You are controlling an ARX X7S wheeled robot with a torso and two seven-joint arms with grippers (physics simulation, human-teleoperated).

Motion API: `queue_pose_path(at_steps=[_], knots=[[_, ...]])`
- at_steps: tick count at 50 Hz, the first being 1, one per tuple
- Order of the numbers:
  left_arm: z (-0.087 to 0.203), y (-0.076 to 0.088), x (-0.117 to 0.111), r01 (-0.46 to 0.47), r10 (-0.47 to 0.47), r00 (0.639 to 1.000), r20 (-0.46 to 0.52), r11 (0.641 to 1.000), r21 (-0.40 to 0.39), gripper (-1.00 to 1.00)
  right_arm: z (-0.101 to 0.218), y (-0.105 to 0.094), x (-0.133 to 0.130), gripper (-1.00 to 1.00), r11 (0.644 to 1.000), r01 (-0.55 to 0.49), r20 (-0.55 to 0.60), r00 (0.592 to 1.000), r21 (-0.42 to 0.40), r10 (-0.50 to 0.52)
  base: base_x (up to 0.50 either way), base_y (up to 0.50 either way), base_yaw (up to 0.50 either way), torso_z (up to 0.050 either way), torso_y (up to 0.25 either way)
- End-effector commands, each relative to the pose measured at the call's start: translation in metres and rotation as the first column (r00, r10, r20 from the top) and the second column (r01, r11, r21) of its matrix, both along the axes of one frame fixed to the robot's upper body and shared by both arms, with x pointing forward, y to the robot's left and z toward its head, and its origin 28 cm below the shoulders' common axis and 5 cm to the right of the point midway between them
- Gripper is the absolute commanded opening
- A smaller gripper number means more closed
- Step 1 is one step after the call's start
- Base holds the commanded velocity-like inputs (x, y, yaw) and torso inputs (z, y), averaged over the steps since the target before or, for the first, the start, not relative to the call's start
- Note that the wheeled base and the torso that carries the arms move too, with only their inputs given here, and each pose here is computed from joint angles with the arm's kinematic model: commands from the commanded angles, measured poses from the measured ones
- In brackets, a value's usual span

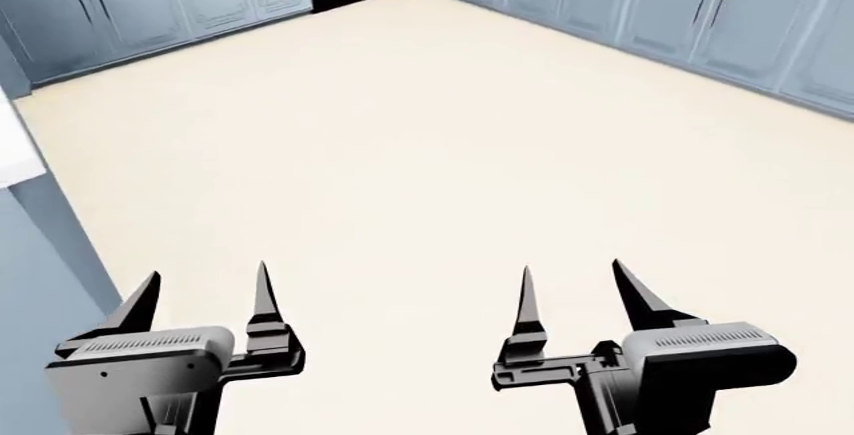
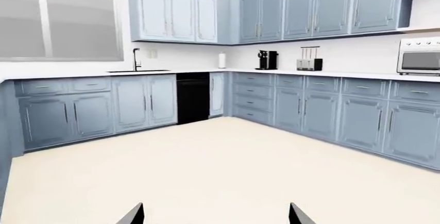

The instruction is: A wet mug is on the counter and needs to be dried. Pick it up and place it upside down in the open cabinet.

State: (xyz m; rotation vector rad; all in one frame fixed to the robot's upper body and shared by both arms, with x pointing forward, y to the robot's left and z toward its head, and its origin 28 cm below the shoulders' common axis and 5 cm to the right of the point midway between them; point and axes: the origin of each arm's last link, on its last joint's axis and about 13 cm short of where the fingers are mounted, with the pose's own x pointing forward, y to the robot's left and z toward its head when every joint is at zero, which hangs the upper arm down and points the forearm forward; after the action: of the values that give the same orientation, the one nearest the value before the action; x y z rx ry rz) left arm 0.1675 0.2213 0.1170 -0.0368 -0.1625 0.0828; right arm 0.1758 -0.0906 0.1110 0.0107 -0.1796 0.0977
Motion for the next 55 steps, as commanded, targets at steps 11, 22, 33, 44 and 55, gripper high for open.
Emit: queue_pose_path(at_steps=[11, 22, 33, 44, 55], knots=[[-0.0001, -0.0004, -0.0001, 0.002, -0.002, 1.0, 0.001, 1.0, 0.0, 1.0, -0.0002, 0.0007, -0.0007, 1.0, 1.0, -0.007, -0.001, 1.0, -0.005, 0.007, 0.0, 0.0, 0.5, 0.0, 0.0], [-0.0001, -0.0005, -0.0004, 0.003, -0.003, 1.0, 0.007, 1.0, 0.0, 1.0, -0.0001, 0.0005, -0.0013, 1.0, 1.0, -0.01, -0.002, 1.0, -0.005, 0.01, 0.0, 0.0, 0.5, 0.0, 0.0], [-0.0003, -0.0006, -0.0004, 0.007, -0.007, 1.0, 0.005, 1.0, -0.001, 1.0, -0.0006, 0.0006, -0.0003, 1.0, 1.0, -0.016, -0.006, 1.0, -0.005, 0.016, 0.0, 0.0, 0.5, 0.0, 0.0], [-0.0003, -0.0008, -0.0006, 0.008, -0.008, 1.0, 0.004, 1.0, -0.001, 1.0, -0.0007, 0.0009, -0.0006, 1.0, 1.0, -0.017, -0.006, 1.0, -0.007, 0.017, 0.0, 0.0, 0.5, 0.0, 0.0], [-0.0008, -0.0013, -0.0006, 0.014, -0.014, 1.0, 0.002, 1.0, -0.001, 1.0, -0.0014, 0.0013, -0.0004, 1.0, 1.0, -0.019, -0.006, 1.0, -0.009, 0.019, 0.0, 0.0, 0.5, 0.0, 0.0]])
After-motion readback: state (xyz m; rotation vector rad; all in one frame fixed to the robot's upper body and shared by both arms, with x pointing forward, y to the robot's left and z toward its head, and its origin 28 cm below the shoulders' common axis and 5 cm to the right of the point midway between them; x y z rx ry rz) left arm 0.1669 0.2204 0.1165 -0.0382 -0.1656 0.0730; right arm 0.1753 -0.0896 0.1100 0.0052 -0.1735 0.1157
